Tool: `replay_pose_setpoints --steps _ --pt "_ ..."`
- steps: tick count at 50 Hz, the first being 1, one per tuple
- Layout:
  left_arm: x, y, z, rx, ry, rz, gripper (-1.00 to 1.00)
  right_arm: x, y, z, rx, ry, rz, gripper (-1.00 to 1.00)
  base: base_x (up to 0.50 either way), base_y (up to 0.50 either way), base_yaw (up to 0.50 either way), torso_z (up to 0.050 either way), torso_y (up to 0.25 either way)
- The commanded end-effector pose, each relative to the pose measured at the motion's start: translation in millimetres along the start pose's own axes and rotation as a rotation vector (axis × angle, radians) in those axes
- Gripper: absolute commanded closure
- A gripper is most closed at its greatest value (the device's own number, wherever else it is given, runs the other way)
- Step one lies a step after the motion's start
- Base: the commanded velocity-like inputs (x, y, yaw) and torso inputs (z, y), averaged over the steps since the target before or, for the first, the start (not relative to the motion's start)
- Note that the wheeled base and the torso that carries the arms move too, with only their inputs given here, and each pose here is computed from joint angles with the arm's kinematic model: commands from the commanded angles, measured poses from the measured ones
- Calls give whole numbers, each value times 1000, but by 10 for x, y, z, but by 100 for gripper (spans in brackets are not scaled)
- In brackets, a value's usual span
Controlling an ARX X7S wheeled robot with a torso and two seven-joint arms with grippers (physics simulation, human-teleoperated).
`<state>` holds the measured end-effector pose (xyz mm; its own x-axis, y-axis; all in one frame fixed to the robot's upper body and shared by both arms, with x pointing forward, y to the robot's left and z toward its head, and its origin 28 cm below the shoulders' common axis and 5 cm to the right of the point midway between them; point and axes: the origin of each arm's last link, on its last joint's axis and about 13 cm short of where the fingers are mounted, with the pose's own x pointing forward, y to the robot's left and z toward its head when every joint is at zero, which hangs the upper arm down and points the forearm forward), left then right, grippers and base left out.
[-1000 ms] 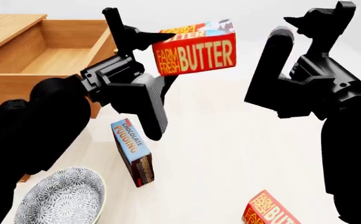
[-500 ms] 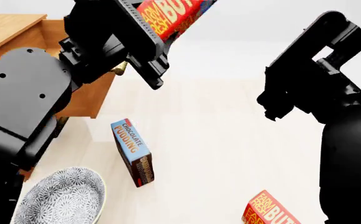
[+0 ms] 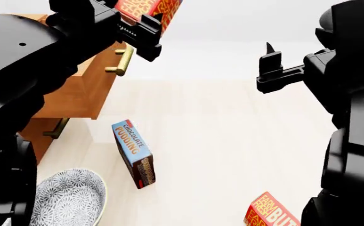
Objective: Put the butter at the front in the top drawer of the cabinet and close it.
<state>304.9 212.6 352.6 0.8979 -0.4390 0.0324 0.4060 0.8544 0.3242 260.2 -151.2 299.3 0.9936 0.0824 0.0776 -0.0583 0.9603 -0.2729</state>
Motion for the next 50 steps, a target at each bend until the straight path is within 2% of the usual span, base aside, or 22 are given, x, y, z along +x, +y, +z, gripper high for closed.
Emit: replay_pose_setpoints --steps 1,9,12,18,27,29,44,50 --pt "-40 17 80 -91 52 70 100 26 61 -27 193 3 24 -100 0 0 0 0 0" --pt "-45 38 71 -156 102 107 100 27 62 -23 294 -2 42 -100 0 0 0 1 1" --pt "-55 52 91 -186 118 120 100 15 67 -29 302 0 44 -100 0 0 0 0 4" --pt "-59 135 188 -301 204 167 100 18 71 -40 299 9 55 -100 0 0 0 0 0" --pt "-53 318 367 -251 296 234 100 19 80 -70 288 15 84 -100 0 0 0 1 2" --pt "-37 368 413 -273 322 244 100 14 81 -76 286 14 91 -100 0 0 0 0 0" --pt "63 702 717 -279 386 360 100 5 82 -140 291 23 112 -100 0 0 0 0 1" --pt "123 903 771 -300 447 416 100 0 94 -166 293 23 121 -100 0 0 0 2 2"
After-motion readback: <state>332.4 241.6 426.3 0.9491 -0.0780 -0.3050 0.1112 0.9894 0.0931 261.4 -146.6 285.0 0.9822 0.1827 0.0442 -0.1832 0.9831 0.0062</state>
